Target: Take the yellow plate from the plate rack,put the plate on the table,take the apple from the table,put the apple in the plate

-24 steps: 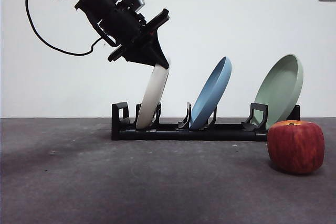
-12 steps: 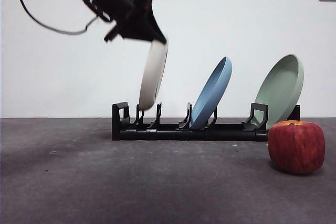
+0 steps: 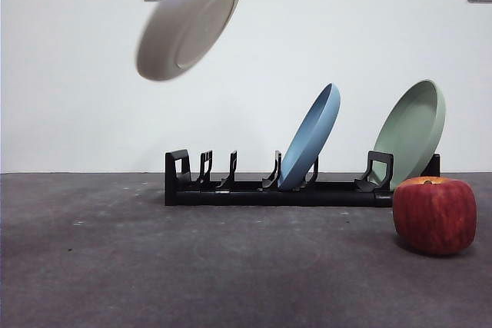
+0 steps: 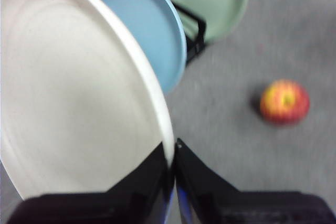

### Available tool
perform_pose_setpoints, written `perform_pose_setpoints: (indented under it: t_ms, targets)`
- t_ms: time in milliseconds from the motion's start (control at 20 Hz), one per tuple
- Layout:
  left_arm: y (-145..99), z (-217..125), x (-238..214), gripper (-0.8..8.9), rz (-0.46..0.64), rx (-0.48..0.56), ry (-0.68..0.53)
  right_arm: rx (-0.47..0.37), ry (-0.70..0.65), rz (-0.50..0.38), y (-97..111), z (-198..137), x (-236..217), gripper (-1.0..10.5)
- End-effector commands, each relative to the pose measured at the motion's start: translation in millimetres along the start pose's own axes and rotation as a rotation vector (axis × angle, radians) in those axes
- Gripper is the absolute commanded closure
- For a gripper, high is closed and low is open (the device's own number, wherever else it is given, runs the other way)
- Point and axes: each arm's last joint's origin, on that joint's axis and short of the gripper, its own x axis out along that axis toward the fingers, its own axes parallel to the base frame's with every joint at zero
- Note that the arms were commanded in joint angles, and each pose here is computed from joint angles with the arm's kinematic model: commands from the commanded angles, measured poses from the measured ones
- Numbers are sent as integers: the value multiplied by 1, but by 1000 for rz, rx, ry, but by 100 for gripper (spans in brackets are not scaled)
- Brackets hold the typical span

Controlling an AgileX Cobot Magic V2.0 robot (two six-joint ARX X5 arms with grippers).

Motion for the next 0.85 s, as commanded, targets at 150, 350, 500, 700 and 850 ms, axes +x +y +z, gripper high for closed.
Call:
perform_pose_setpoints:
  t_ms: [150,350,500,700,850]
  targets:
    - [-63,-18,15,819,73,255,249,16,-5,3,1,1,-1,320]
    - [-116,-57,45,819,111,421,353,16,-5,4,1,1,-1,320]
    - [-144,-94,76,819,116,515,374,16,-4,4,1,1,-1,321]
    - [-172,-134,117,820,139,635,422,18,-2,4,1,0,-1,321]
    - [-188,-148,147,819,133,686,443,20,1,6,1,0,-1,321]
